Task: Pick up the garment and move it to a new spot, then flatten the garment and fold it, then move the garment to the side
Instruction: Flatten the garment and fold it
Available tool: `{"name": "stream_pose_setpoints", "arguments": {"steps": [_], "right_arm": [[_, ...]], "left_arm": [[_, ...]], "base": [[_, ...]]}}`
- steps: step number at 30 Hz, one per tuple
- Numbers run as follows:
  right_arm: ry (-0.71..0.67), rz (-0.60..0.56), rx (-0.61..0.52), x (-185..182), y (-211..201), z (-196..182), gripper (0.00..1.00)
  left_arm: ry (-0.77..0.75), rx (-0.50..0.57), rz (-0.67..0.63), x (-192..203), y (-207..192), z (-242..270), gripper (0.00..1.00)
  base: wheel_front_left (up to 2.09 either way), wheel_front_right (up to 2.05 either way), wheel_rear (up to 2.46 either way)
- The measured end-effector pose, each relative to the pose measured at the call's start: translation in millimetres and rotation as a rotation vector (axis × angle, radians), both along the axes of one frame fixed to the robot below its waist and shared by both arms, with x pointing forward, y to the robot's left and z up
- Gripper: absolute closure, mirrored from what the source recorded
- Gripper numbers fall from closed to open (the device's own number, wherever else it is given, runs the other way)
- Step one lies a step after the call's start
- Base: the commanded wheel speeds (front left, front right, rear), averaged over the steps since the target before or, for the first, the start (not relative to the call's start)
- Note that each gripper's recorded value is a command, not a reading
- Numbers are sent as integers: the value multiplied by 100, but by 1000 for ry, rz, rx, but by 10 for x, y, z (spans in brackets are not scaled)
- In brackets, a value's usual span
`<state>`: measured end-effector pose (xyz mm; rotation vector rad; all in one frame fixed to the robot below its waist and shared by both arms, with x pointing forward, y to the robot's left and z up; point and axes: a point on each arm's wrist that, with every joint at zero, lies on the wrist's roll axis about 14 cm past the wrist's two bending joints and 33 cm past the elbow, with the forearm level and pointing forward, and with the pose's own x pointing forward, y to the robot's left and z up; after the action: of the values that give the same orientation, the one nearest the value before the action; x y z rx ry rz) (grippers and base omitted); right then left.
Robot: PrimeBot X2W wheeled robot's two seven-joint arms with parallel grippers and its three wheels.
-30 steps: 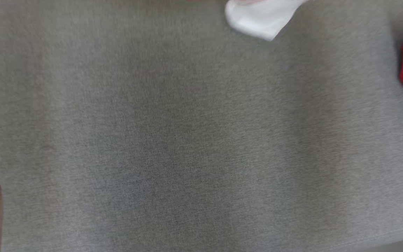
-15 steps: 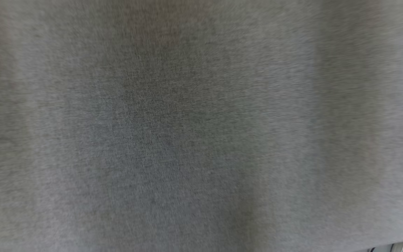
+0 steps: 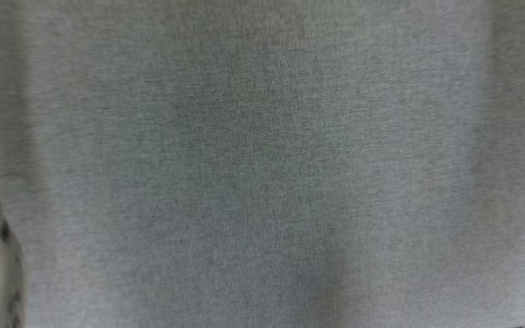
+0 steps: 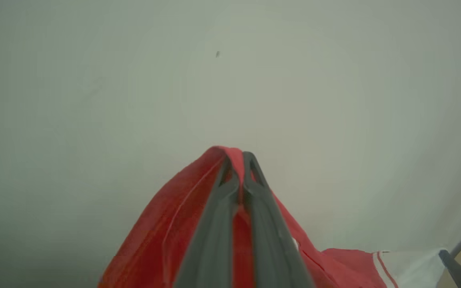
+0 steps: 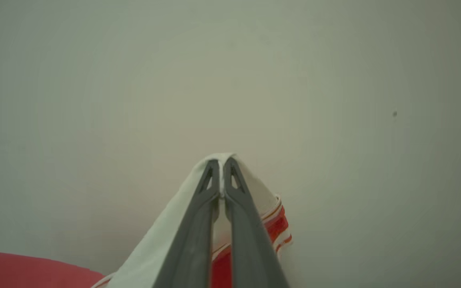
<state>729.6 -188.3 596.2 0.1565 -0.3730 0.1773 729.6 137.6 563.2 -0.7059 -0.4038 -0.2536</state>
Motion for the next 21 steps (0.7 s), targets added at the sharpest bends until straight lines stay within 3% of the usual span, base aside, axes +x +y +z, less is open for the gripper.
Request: {"name": "stream_pose_setpoints", "arguments": {"steps": [9, 21], "right_arm": [[465, 59, 40, -805, -74, -783, 100], [652, -81, 103, -2379, -377, -860, 100]], "left_arm": [[263, -117, -84, -769, 35, -470, 100], [492, -161, -171, -2315, -365, -839, 100]], "base": [[0, 0, 0], [0, 0, 0]]}}
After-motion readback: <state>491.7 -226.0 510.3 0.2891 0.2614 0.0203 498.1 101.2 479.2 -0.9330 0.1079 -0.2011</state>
